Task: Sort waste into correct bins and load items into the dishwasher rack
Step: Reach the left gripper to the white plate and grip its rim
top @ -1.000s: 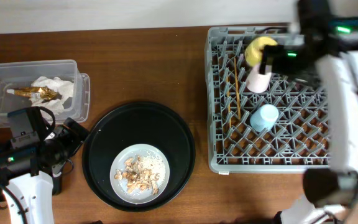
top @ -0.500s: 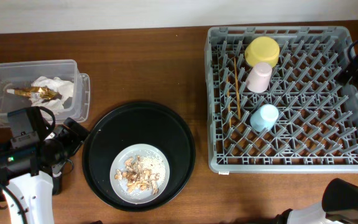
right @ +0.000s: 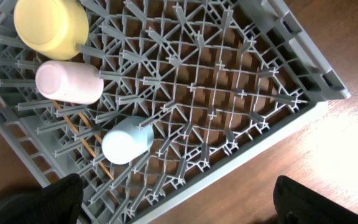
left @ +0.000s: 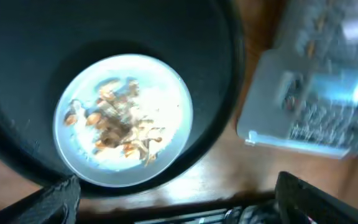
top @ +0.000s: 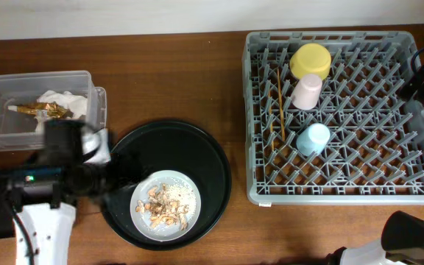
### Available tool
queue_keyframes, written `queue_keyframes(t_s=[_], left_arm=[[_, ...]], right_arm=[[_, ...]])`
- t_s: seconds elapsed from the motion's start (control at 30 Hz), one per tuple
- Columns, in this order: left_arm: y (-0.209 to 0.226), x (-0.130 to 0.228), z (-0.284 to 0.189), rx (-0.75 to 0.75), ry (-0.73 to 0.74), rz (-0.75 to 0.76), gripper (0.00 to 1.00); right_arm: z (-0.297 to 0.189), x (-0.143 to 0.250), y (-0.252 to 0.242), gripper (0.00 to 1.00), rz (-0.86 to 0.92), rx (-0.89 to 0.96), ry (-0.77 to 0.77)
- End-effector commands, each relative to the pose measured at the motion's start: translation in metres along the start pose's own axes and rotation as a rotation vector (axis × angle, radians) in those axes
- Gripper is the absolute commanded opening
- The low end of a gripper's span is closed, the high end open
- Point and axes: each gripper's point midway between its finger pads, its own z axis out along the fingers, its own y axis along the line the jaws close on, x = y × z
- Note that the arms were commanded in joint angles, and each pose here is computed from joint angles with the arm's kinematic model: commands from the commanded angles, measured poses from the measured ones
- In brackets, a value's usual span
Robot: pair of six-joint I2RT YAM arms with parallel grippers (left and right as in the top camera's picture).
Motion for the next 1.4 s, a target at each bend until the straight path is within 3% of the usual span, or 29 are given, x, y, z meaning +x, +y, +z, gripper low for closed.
queue_keyframes(t_s=[0.0,0.13,0.2,0.43,0.47,0.5,0.67,0.73,0.83,0.97,1.03,1.1,1.27,1.37], left_arm=[[0.002,-0.007,-0.036,-0.31,-0.179,0.035,0.99],[-0.042,0.031,0.004,-0.315,-0.046,0.114,0.99],[-0.039,0.04,0.024,-0.49,-0.077,0.094,0.99],[-0.047,0.052,0.166,-0.656,0.12,0.054,0.99],[-0.047,0.051,0.18,-0.659,0.123,0.052,0.96],[-0.044,0.052,0.191,-0.677,0.11,-0.007,0.78],[-0.024,0.042,0.199,-0.714,0.141,-0.103,0.66],[-0.013,0.037,0.199,-0.708,0.165,-0.166,0.65],[-0.023,0.047,0.21,-0.661,0.182,-0.146,0.63],[-0.025,0.047,0.221,-0.657,0.174,-0.132,0.5],[-0.015,0.053,0.23,-0.7,0.201,-0.131,0.39],[-0.015,0.052,0.23,-0.702,0.197,-0.13,0.36],[-0.014,0.054,0.231,-0.705,0.198,-0.13,0.14],[-0.015,0.057,0.23,-0.708,0.202,-0.119,0.14]], right_arm=[[0.002,0.0,-0.002,0.99,-0.002,0.009,0.006],[0.002,0.0,-0.002,0.98,-0.002,0.009,0.007],[0.002,0.0,-0.002,0.98,-0.002,0.008,0.007],[0.002,0.0,-0.002,0.98,-0.002,0.008,0.006],[0.002,0.0,-0.002,0.98,-0.002,0.009,0.007],[0.002,0.0,-0.002,0.98,-0.002,0.009,0.007],[0.002,0.0,-0.002,0.98,-0.002,0.009,0.007],[0.002,0.0,-0.002,0.98,-0.002,0.009,0.007],[0.002,0.0,-0.002,0.98,-0.002,0.009,0.007],[0.002,0.0,-0.002,0.98,-0.002,0.009,0.006],[0.002,0.0,-0.002,0.98,-0.002,0.009,0.007],[0.002,0.0,-0.002,0.98,-0.002,0.009,0.007],[0.002,0.0,-0.002,0.99,-0.002,0.009,0.006],[0.002,0.0,-0.002,0.98,-0.002,0.009,0.006]])
